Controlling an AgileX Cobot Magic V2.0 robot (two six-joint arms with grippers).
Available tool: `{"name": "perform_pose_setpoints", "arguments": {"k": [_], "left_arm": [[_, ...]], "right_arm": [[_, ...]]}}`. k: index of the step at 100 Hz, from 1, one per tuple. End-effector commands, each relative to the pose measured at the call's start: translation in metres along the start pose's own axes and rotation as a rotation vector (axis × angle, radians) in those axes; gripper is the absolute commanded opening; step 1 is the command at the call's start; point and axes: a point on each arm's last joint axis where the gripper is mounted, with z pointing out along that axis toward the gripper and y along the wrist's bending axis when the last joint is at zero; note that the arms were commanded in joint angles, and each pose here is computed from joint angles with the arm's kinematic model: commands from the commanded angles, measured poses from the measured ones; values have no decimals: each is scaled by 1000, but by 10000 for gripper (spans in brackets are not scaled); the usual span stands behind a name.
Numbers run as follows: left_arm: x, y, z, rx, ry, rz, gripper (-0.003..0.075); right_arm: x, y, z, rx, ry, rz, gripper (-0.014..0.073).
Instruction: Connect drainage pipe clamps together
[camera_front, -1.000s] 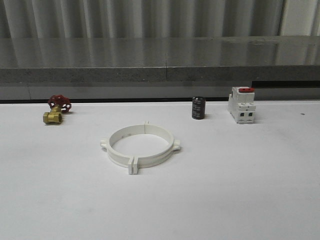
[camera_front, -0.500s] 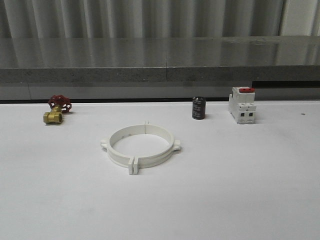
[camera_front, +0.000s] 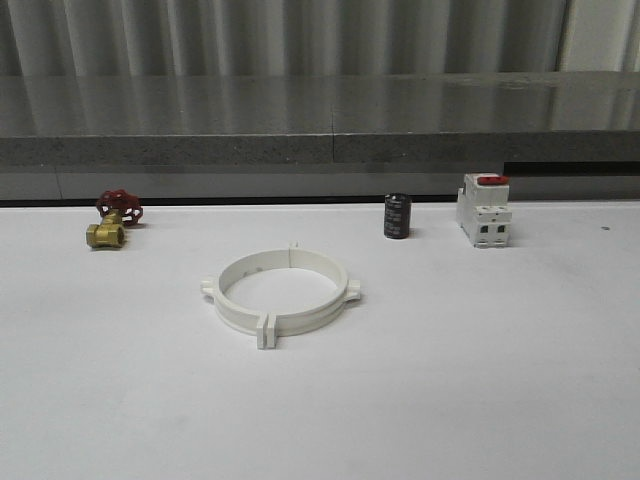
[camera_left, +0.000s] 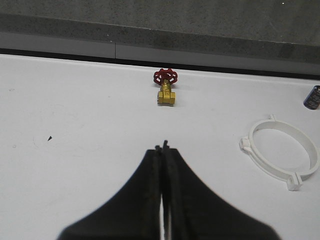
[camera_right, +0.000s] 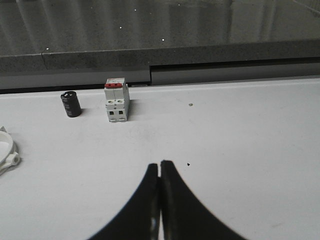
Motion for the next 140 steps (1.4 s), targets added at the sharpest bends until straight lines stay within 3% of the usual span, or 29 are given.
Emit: {"name": "perform_pose_setpoints", "arguments": {"k": [1, 30, 57, 140], "left_arm": [[-15, -3, -4, 20, -99, -8, -20], [-15, -3, -4, 20, -99, -8, -20], [-15, -3, -4, 17, -99, -3, -20], [-15, -3, -4, 20, -99, -8, -20]], "right_arm": [[-8, 0, -2, -2, -124, -10, -69], [13, -2, -1, -11, -129, -8, -69], [28, 1, 5, -88, -119, -14, -69], [24, 1, 4, -91, -170, -8, -69]]}}
